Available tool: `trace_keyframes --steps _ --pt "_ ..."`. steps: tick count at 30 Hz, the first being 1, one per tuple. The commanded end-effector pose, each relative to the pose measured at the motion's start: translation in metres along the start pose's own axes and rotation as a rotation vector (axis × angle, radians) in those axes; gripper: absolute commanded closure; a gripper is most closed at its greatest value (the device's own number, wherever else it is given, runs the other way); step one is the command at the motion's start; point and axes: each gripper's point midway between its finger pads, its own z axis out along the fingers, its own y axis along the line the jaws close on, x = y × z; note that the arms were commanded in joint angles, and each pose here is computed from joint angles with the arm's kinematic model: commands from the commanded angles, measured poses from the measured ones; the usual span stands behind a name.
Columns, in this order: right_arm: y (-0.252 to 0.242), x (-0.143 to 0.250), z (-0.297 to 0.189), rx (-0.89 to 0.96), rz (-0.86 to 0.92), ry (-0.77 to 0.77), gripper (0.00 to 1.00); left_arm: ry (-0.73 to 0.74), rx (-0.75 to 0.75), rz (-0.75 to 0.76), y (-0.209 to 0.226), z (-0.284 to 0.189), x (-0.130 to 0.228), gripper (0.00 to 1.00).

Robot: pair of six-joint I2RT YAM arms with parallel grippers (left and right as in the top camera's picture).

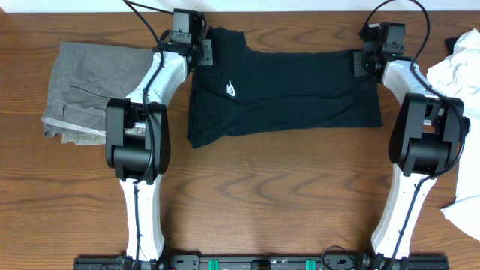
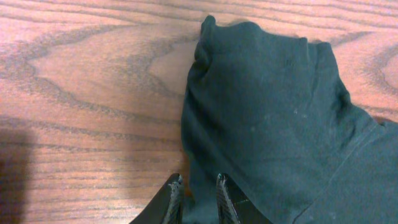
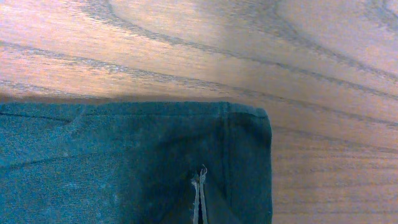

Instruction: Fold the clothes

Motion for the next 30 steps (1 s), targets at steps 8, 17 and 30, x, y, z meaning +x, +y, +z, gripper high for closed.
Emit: trace_keyframes --steps 8,17,30 --pt "-0.046 0.072 0.018 0.091 0.097 0.198 0.99 0.049 -0.069 -0.008 0.015 0.012 0.020 0.81" --pt "-0.041 0.072 0.019 0.081 0.066 0.204 0.99 0.044 0.152 -0.001 -0.027 0.010 0.016 0.91" --pt "-0.039 0.073 0.018 0.078 0.064 0.210 0.99 0.073 0.158 0.031 -0.034 0.029 0.034 0.94"
